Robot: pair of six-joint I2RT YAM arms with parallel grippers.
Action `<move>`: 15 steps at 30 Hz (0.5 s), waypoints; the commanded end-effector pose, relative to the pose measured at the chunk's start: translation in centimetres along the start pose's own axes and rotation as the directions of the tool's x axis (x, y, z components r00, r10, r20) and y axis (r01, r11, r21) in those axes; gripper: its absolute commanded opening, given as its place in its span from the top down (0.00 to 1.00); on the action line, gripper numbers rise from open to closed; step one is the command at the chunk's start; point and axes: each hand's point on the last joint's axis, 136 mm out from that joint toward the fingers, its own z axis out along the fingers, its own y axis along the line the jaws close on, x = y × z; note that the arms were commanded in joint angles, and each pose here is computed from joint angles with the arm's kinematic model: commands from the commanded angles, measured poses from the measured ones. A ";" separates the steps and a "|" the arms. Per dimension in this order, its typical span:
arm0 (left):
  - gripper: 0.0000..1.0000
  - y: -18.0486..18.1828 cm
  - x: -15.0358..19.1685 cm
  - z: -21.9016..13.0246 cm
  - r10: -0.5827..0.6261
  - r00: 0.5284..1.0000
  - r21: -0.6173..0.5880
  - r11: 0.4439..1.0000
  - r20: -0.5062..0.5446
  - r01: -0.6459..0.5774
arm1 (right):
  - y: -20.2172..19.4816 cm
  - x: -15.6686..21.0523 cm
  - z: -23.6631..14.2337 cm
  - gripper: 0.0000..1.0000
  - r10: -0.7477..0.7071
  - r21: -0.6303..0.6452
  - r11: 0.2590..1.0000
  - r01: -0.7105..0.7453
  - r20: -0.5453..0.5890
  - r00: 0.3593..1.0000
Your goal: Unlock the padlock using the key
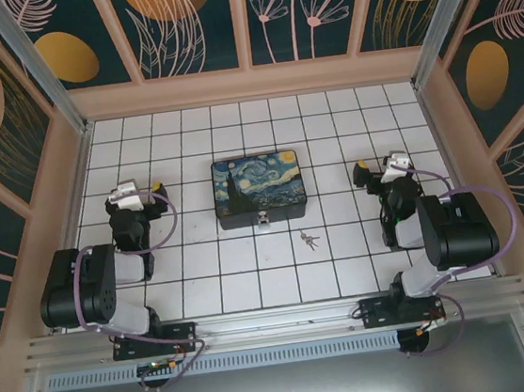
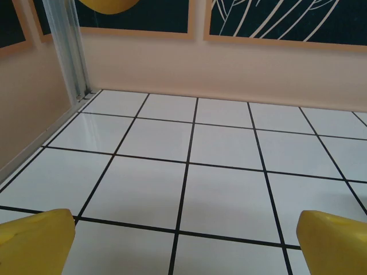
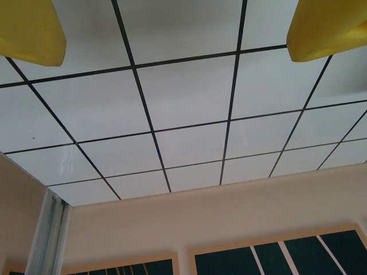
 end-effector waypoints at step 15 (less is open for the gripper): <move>0.01 -0.2 -0.8 0.4 0.003 1.000 0.005 1.000 0.027 -0.003 | 0.2 -1.2 0.4 0.01 0.005 -0.029 1.000 -0.004 0.036 0.999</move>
